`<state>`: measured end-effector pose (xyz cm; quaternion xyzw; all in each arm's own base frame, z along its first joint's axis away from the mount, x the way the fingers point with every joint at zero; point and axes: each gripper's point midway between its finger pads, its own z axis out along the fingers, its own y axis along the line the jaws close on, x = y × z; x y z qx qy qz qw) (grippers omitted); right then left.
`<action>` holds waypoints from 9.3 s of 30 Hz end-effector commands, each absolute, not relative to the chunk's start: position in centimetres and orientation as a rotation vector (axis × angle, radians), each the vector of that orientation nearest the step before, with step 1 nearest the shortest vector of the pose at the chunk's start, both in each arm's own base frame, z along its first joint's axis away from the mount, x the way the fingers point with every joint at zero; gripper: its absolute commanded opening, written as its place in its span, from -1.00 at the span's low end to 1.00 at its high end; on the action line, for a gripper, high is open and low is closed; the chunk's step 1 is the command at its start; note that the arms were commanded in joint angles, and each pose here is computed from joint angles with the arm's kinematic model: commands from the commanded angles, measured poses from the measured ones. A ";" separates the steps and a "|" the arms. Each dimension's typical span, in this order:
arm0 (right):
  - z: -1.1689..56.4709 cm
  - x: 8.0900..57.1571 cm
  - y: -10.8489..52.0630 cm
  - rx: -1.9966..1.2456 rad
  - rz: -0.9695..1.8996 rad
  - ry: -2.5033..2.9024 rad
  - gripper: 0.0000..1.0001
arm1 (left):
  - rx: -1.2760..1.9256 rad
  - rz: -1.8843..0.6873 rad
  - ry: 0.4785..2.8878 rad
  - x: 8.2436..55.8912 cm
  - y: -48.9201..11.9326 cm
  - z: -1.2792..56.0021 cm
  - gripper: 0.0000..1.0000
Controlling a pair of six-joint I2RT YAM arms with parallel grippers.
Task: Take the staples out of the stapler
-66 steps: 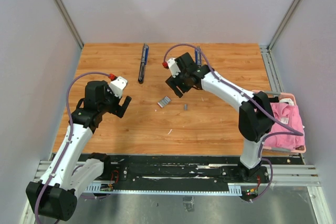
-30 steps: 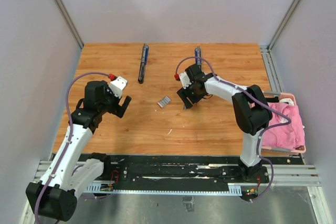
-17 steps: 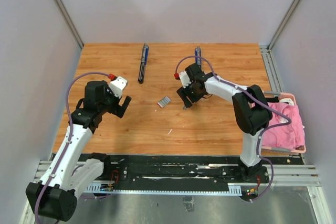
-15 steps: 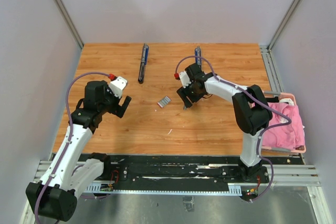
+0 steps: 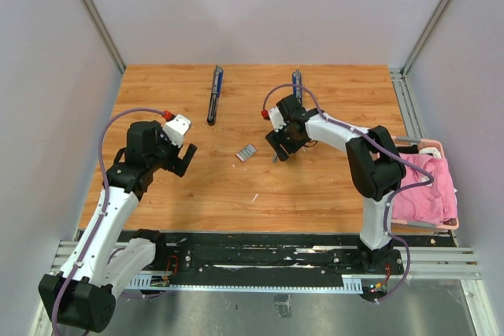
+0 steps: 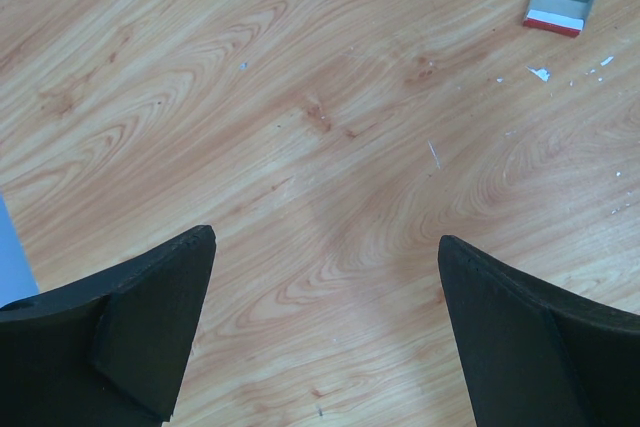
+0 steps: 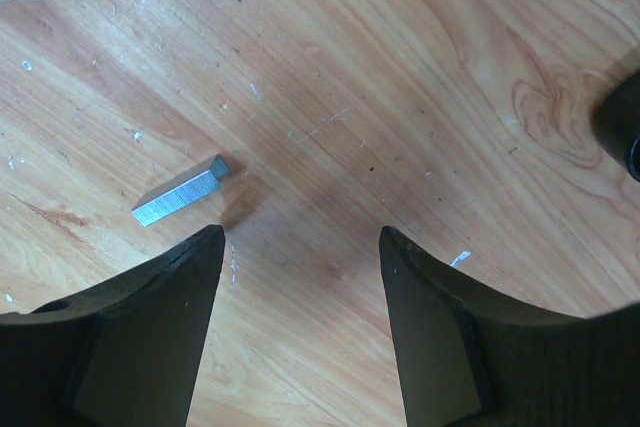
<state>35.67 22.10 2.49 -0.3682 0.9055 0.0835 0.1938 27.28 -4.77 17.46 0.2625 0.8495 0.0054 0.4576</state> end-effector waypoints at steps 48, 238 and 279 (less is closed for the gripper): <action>1.8 33.9 25.9 -0.476 0.557 2.775 -0.17 | 0.626 0.052 2.084 27.9 -4.2 17.6 0.96; 3.2 37.4 20.4 -0.422 0.769 2.734 -0.43 | 0.633 0.037 2.068 27.6 -4.4 18.0 0.96; 5.6 35.8 20.0 -0.635 0.421 2.667 -0.30 | 0.631 0.036 2.063 27.5 -4.5 18.1 0.96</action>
